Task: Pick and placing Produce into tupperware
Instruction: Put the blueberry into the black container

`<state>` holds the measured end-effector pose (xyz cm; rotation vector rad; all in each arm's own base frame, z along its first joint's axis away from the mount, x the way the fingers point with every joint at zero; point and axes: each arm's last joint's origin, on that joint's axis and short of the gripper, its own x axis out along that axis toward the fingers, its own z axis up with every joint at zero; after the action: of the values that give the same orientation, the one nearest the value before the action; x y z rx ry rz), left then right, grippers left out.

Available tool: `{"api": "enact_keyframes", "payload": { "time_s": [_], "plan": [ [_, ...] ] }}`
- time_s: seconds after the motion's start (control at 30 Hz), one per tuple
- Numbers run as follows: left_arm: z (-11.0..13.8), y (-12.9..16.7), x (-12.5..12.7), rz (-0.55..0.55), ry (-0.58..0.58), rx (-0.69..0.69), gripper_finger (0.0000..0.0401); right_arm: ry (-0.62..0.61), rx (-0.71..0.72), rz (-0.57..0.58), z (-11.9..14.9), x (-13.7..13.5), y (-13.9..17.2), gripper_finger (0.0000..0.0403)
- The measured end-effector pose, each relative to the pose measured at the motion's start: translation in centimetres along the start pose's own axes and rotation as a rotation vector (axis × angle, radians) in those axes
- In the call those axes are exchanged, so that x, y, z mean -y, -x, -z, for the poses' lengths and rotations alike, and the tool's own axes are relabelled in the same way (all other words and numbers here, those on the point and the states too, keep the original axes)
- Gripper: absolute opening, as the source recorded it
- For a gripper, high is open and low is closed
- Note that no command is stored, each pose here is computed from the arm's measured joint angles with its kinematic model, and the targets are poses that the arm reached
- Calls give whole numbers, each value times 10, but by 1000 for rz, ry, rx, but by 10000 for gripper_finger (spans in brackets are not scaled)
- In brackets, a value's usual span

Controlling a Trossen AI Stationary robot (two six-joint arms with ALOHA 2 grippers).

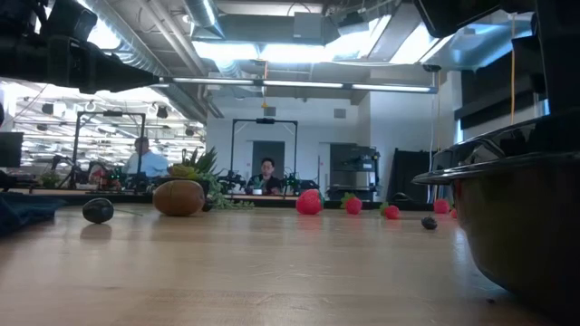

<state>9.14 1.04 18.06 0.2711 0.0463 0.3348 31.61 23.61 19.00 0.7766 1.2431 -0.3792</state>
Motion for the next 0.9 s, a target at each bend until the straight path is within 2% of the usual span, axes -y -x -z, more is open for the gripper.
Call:
{"api": "enact_keyframes", "payload": {
  "time_s": [0.43, 0.57, 0.77, 0.9],
  "plan": [
    [0, 0, 0, 0, 0, 0, 265, -1, 1, -7, 0, -1, 0, 183],
    [0, 0, 0, 0, 0, 0, 265, -2, -3, -25, -1, -2, 0, 186],
    [0, 0, 0, 0, 0, 1, 265, -17, -87, -27, -7, 0, 1, 177],
    [0, 0, 0, -1, 0, 1, 265, 30, -71, -44, -17, 2, 11, 172]
  ]
}}
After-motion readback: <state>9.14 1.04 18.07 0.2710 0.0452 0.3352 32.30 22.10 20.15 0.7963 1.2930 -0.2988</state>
